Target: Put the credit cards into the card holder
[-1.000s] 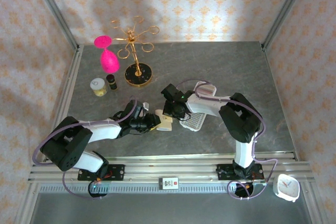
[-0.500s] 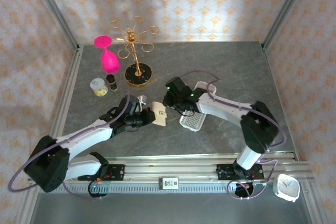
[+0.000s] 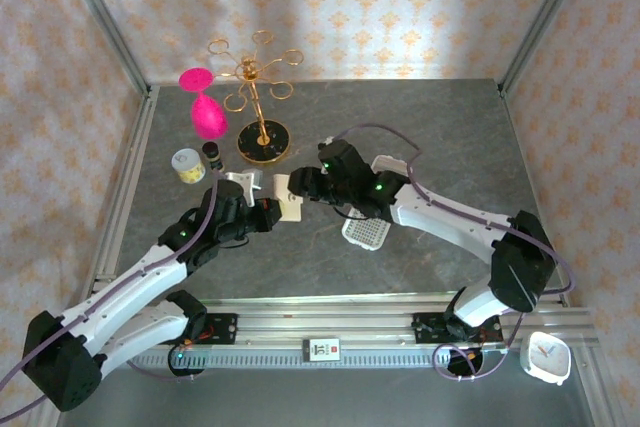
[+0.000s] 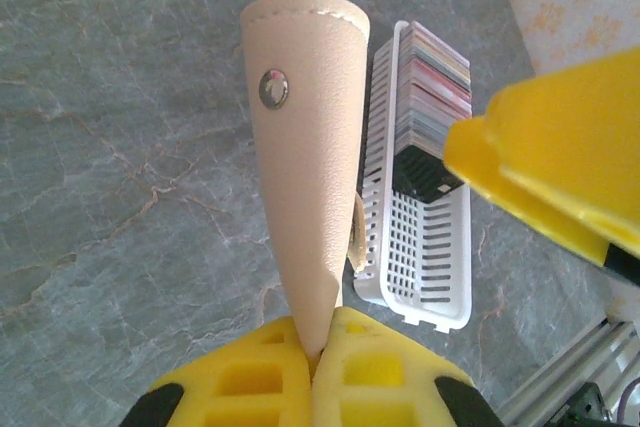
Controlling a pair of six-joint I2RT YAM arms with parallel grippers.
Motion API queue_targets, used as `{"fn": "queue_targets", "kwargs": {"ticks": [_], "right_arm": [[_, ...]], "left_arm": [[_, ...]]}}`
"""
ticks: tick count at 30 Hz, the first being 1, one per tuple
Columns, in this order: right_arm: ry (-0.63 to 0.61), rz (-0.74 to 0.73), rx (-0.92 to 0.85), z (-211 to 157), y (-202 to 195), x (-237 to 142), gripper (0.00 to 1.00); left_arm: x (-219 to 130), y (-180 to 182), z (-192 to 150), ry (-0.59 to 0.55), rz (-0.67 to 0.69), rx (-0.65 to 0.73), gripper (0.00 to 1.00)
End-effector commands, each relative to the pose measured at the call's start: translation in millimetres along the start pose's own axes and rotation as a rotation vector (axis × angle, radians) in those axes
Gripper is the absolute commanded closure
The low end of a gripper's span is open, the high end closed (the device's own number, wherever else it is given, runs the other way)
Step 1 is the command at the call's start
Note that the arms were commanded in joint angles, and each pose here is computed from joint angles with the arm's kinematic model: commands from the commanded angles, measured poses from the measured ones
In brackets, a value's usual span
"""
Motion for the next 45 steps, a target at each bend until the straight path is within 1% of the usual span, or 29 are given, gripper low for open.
{"fn": "queue_targets", "kwargs": {"ticks": [1, 9, 12, 16, 20, 23, 27, 28, 29, 30, 31, 34, 35, 37, 39, 42, 45], "right_arm": [[0.021, 0.024, -0.034, -2, 10, 3, 0.46], [0.053, 0.02, -0.024, -7, 7, 16, 0.46], [0.074, -0.024, -0.024, -10, 1, 23, 0.46], [0.095, -0.077, -0.026, -16, -10, 29, 0.5], [0.105, -0.162, -0.04, -25, -32, 33, 0.56], [0.086, -0.302, -0.046, -32, -59, 32, 0.62], [0.015, -0.619, -0.011, -34, -101, 24, 0.68], [-0.001, -0.673, 0.002, -33, -106, 22, 0.69], [-0.015, -0.691, 0.015, -32, -106, 20, 0.69], [-0.029, -0.666, 0.023, -29, -101, 19, 0.69], [-0.045, -0.601, 0.03, -25, -92, 17, 0.67], [-0.131, -0.353, 0.04, -11, -59, 5, 0.62], [-0.156, -0.299, 0.042, -8, -52, -1, 0.61], [-0.2, -0.197, 0.04, -4, -40, -12, 0.54], [-0.208, -0.066, 0.013, -3, -26, -20, 0.5], [-0.182, 0.009, -0.008, -7, -20, -22, 0.49], [-0.144, 0.006, -0.016, -11, -22, -16, 0.48]], "left_arm": [[-6, -5, 8, -0.063, -0.012, 0.008, 1.0], [-6, -8, 7, -0.061, -0.049, 0.002, 1.0], [-7, -7, 8, -0.064, -0.039, 0.008, 1.0], [-7, -6, 9, -0.074, -0.024, 0.01, 1.0], [-8, -1, 9, -0.087, 0.012, 0.007, 1.0], [-9, 4, 9, -0.1, 0.051, 0.005, 1.0], [-11, 11, 9, -0.119, 0.11, -0.004, 1.0], [-11, 11, 9, -0.121, 0.116, -0.007, 1.0], [-11, 12, 9, -0.122, 0.118, -0.008, 1.0], [-12, 12, 8, -0.122, 0.119, -0.009, 1.0], [-12, 14, 7, -0.12, 0.127, -0.013, 1.0], [-10, 18, 4, -0.105, 0.145, -0.019, 1.0], [-10, 17, 3, -0.101, 0.142, -0.019, 1.0], [-10, 16, 3, -0.093, 0.127, -0.021, 1.0], [-9, 11, 1, -0.081, 0.077, -0.017, 1.0], [-8, 3, -1, -0.063, -0.002, -0.022, 1.0], [-6, -2, -3, -0.047, -0.063, -0.035, 1.0]]}}
Point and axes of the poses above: each hand's point on the last joint's axis, 136 mm out from that joint toward the fingers, its own x axis out along the fingers, its own y axis along the line the jaws close on, z = x × y, the point moved 7 cm from there along -x, back along the fingers, and after that the axes turned 1 degree about x, right-handed, at the moved point
